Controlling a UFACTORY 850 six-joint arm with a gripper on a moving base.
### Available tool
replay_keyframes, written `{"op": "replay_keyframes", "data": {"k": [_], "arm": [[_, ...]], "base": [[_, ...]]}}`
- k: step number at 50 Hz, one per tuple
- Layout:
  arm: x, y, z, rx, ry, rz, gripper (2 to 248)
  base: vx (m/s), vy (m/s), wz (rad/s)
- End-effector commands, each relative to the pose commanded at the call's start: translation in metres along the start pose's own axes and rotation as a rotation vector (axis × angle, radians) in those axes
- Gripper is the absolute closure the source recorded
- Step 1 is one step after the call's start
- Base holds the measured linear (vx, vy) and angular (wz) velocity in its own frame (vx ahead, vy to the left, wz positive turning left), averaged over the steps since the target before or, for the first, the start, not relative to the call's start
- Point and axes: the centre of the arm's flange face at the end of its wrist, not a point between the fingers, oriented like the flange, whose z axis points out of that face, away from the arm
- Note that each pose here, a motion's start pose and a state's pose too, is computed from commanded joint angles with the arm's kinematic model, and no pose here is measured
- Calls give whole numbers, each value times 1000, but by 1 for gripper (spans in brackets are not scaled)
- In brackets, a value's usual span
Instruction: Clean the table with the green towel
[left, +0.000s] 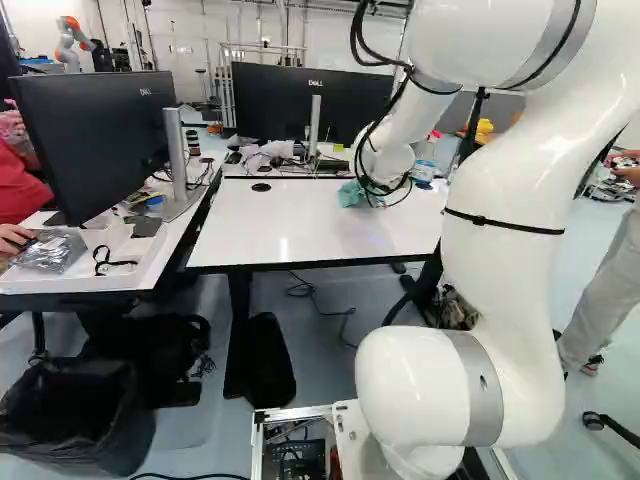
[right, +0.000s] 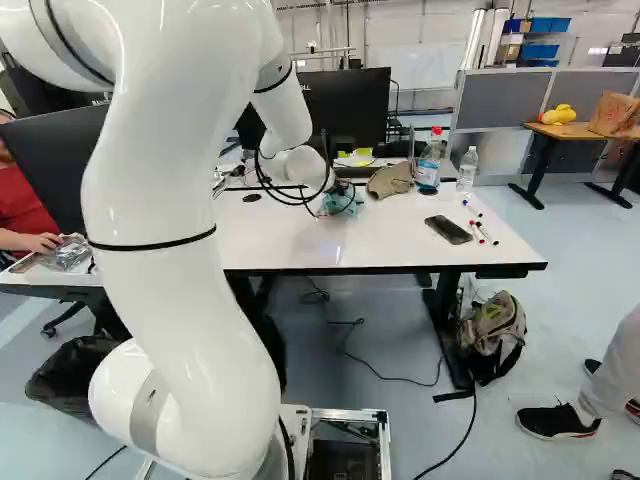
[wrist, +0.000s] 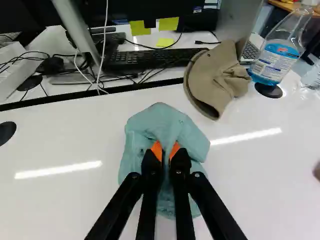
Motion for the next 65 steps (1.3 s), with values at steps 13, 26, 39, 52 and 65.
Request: {"op": "replay_keyframes", "data": {"k": [13, 26, 39, 52, 65], "arm": [[-12, 5, -20, -7, -10, 5, 213], [-26, 9, -42, -14, -18, 10, 213], [-40, 14, -63, -24, -25, 17, 213], [-48, 18, -76, -31, -28, 22, 213], [-48, 18, -76, -31, -28, 22, 213]], "base": [[0, 0, 0], [0, 0, 0], [0, 0, 0], [0, 0, 0], [0, 0, 0]]}}
